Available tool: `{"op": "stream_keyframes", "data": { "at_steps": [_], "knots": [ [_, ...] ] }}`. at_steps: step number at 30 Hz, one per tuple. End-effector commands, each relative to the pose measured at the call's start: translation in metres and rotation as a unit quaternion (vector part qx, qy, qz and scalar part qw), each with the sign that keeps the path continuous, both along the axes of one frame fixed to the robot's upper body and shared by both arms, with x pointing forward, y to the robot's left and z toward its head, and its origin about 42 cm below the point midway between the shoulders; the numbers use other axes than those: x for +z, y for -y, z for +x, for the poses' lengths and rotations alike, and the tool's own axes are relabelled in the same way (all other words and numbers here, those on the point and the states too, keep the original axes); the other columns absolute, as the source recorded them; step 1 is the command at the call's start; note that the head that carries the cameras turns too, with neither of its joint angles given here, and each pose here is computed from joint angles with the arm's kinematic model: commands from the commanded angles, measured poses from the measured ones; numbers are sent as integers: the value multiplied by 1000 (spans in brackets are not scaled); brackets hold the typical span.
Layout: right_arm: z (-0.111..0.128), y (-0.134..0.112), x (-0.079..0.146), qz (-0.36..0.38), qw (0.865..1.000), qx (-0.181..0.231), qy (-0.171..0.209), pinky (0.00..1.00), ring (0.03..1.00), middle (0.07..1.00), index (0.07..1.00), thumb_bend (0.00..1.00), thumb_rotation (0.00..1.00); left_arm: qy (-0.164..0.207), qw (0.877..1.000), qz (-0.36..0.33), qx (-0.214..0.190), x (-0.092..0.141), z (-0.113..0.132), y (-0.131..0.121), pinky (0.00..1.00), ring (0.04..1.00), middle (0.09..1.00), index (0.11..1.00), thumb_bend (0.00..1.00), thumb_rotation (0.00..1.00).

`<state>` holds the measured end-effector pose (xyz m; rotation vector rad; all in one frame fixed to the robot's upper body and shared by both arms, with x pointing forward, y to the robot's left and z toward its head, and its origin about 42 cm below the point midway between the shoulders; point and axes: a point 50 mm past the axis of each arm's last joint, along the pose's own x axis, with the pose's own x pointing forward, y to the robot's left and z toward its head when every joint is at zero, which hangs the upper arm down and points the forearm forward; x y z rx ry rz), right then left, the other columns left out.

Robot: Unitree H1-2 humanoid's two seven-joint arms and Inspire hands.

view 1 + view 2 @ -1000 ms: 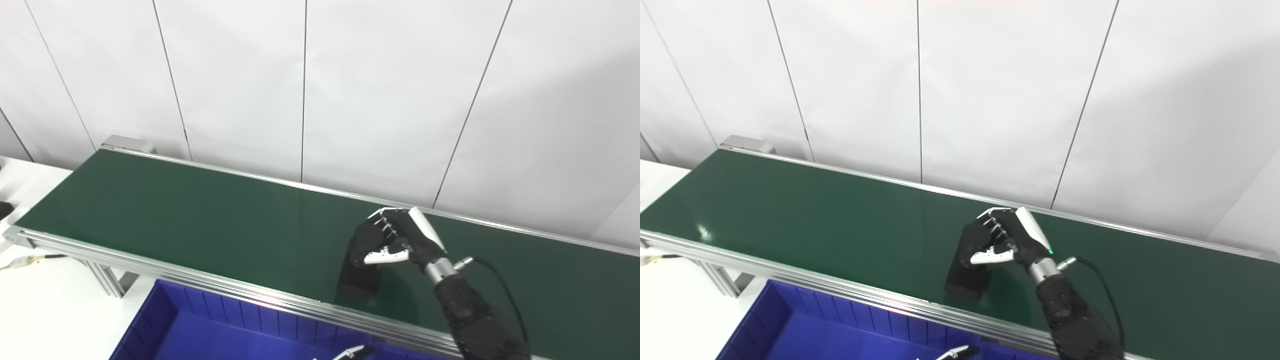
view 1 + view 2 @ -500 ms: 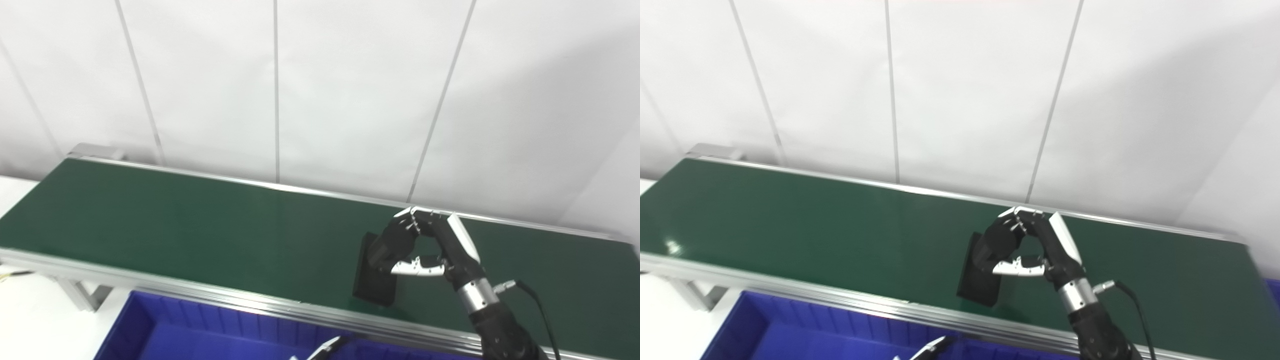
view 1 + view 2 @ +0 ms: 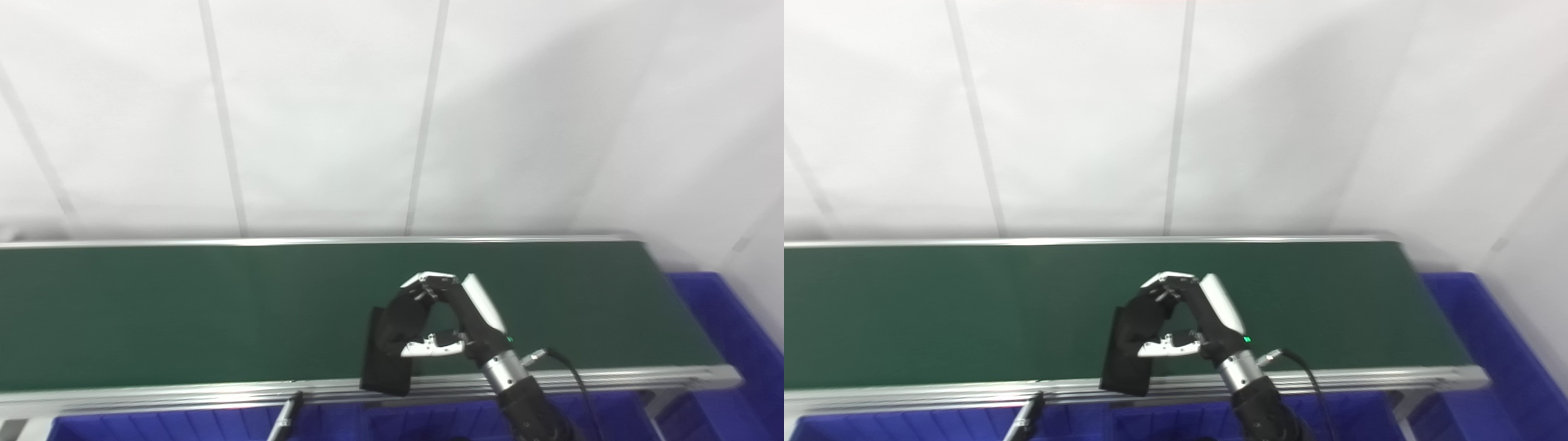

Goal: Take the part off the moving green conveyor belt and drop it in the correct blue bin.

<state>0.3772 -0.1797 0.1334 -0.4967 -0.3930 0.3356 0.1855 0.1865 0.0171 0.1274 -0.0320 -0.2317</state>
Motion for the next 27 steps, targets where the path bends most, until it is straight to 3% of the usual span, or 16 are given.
{"op": "stream_keyframes", "data": {
  "at_steps": [1,6,13,27],
  "knots": [
    [3,2,20,8,1000,-11,25,320,388,450,514,521,0,24,999,-32,-6,13,4,-2,1000,1000,1000,1000,834,1000],
    [-15,6,25,-7,1000,-25,9,300,371,455,514,521,0,30,998,-63,3,22,9,-25,1000,1000,1000,1000,883,1000],
    [-42,17,31,-25,999,-41,-10,292,363,456,511,521,0,43,996,-80,21,29,16,-50,1000,1000,998,1000,861,1000],
    [-74,49,47,-35,996,-80,-35,307,373,448,518,521,0,70,994,-82,15,42,24,-59,1000,988,970,960,825,1000]
  ]
}}
